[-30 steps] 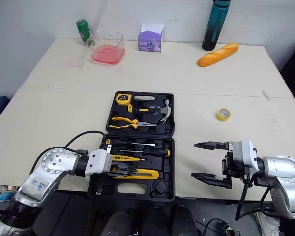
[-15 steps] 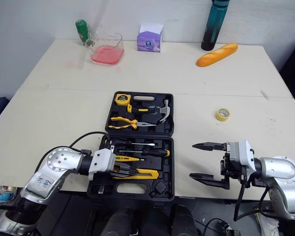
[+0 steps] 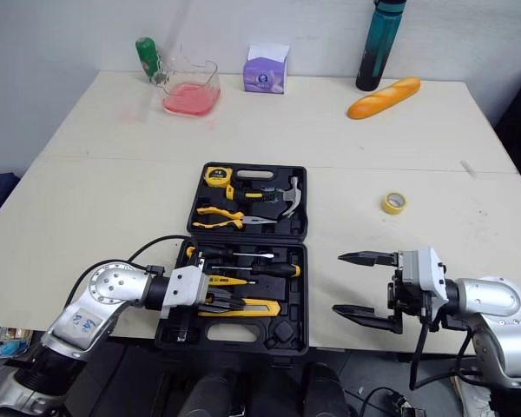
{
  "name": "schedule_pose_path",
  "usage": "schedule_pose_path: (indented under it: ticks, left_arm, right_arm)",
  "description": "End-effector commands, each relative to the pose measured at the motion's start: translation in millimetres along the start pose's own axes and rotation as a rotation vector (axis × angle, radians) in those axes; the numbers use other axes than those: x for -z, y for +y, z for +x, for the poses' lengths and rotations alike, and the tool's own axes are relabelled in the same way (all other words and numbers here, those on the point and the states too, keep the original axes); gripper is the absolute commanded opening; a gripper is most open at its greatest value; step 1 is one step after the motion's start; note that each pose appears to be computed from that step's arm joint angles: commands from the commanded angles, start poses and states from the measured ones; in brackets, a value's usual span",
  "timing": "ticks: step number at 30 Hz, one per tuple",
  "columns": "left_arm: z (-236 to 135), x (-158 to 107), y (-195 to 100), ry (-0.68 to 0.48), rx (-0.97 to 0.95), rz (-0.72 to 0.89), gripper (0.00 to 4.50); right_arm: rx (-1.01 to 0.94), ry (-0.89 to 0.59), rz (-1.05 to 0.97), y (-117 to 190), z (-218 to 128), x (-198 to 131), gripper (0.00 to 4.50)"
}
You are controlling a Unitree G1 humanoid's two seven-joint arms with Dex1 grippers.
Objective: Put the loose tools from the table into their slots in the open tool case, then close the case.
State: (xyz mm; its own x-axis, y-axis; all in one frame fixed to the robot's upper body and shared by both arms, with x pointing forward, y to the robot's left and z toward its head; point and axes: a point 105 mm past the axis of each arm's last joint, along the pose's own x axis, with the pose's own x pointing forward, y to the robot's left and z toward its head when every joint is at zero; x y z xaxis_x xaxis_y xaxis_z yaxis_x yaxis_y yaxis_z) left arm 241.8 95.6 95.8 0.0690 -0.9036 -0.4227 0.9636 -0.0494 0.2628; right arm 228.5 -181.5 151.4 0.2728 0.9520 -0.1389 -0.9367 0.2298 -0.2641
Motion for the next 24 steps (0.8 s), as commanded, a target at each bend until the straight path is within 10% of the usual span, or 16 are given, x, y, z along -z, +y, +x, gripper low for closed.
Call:
schedule_pose_path:
  ticks: [1, 13, 24]
  left_arm:
    - [1.4, 26.5, -11.4, 0.090, 0.040, -0.083, 0.06]
    - [-33.7, -26.3, 14.4, -0.127, -0.129, 0.064, 0.06]
    - [-162.0, -6.3, 45.0, -0.067, -0.725, -0.150, 4.45]
  right_arm:
    - [-0.002, -0.016, -0.039, 1.5, 2.2, -8.0, 4.50]
    - [0.109, 0.028, -0.062, -17.1, -21.2, -9.7, 4.50]
    - [0.461, 0.235, -0.198, -85.5, -124.6, -16.0, 4.50]
